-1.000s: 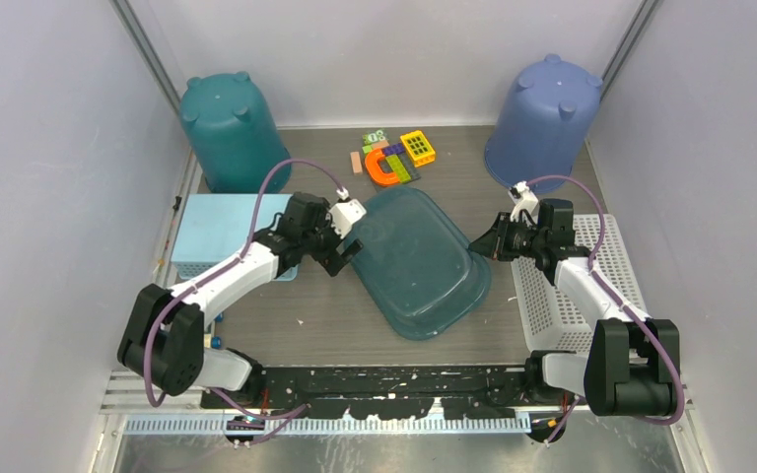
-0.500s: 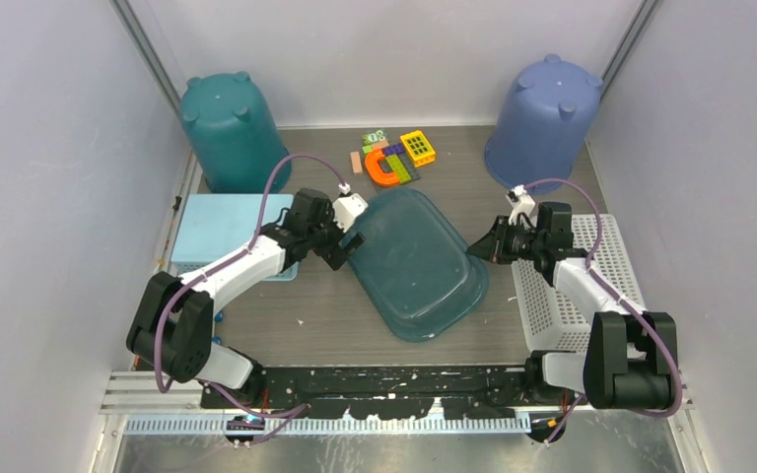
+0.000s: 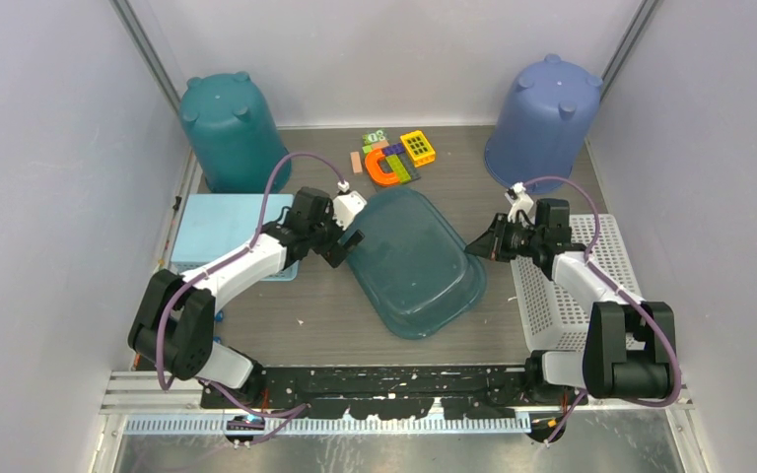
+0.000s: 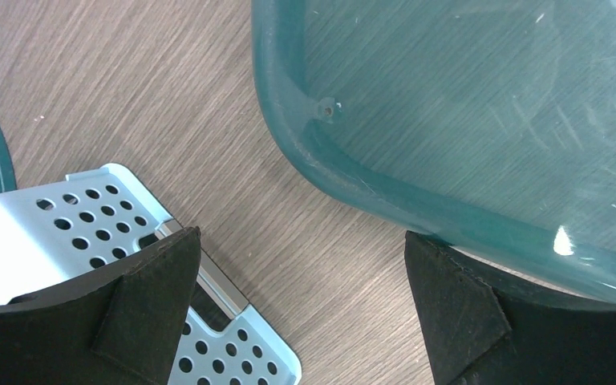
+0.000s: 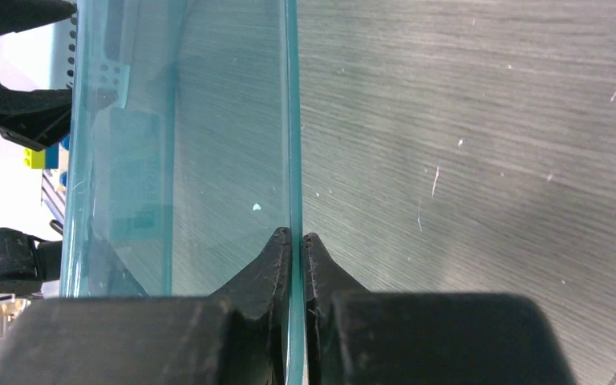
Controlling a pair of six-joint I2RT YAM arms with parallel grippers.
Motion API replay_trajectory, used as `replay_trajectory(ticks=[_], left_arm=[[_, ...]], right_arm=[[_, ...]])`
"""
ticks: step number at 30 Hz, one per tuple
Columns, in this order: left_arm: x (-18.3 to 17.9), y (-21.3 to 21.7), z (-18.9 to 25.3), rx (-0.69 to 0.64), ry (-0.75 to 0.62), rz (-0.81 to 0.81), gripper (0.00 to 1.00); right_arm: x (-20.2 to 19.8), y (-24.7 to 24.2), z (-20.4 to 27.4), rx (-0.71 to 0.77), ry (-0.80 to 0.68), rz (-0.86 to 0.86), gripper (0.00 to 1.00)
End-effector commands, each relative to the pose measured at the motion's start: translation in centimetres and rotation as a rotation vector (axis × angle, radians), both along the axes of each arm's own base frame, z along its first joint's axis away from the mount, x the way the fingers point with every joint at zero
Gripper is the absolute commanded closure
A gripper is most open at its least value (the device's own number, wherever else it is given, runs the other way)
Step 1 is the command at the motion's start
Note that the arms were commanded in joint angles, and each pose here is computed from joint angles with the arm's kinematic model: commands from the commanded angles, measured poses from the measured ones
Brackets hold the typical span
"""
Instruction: Turn the large container upside down
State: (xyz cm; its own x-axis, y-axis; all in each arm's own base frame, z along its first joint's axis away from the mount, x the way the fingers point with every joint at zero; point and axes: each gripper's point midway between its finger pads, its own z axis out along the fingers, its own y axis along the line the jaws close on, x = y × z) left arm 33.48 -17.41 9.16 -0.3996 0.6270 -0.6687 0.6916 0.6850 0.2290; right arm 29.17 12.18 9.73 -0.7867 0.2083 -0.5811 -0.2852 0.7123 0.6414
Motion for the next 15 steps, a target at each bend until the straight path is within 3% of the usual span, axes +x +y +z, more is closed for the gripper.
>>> replay_trajectory(ticks=[1, 15], left_arm=[[2.0, -1.1, 2.6, -0.044, -0.082, 0.014, 0.0], [2.4, -1.1, 2.8, -0.038, -0.089, 0.022, 0.0]], right_arm=[[1.3, 0.9, 2.6, 0.029, -0.036, 0.033, 0.9], [1.1, 1.9, 3.0, 0.119, 0.025, 0.026, 0.88]])
